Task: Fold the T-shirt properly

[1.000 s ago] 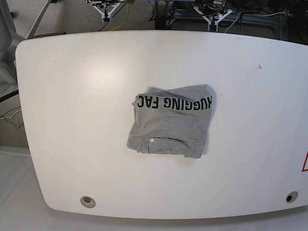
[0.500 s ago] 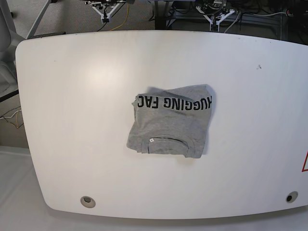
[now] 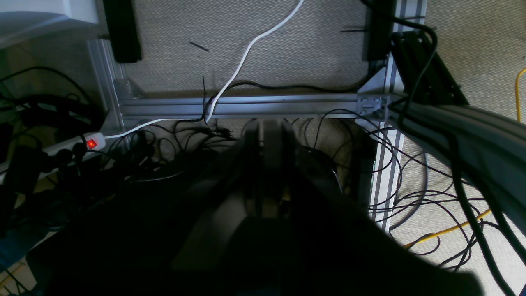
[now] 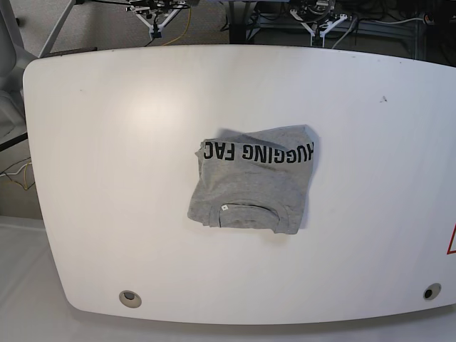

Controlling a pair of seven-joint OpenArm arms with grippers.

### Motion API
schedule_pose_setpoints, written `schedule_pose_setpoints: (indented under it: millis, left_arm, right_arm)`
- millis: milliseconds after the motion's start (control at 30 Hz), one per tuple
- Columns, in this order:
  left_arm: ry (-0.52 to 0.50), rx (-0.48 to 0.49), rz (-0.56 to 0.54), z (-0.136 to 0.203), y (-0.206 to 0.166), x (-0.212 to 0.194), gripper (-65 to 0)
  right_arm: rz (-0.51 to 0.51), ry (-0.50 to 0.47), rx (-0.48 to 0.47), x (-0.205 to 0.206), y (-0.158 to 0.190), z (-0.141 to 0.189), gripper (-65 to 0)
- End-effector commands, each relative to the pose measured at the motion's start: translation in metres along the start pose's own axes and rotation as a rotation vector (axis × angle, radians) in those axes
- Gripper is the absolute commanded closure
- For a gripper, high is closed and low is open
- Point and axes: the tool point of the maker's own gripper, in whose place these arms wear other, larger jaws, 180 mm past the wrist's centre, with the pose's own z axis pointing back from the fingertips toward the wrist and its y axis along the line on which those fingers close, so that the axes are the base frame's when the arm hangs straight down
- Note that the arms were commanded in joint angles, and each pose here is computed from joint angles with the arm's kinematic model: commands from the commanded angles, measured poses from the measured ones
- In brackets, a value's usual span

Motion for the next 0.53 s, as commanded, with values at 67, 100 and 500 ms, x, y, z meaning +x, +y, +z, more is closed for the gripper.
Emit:
schedule_pose_setpoints:
  millis: [67, 100, 500]
  left_arm:
    - [-0.011, 0.009, -0.005, 0.0001, 0.0019, 0.0017, 0.0]
    - [-0.016, 0.009, -0.004, -0.0002, 0.0019, 0.0035, 0.0]
    - [-0.015, 0.008, -0.002, -0.0002, 0.001, 0.0038, 0.0]
  right_arm:
    - [0.0, -0.006, -0.002, 0.0016, -0.0025, 0.0002, 0.0]
    - [-0.001, -0.006, -0.002, 0.0016, -0.0025, 0.0002, 0.0]
    - [-0.001, -0.006, -0.001, 0.0016, -0.0022, 0.0002, 0.0]
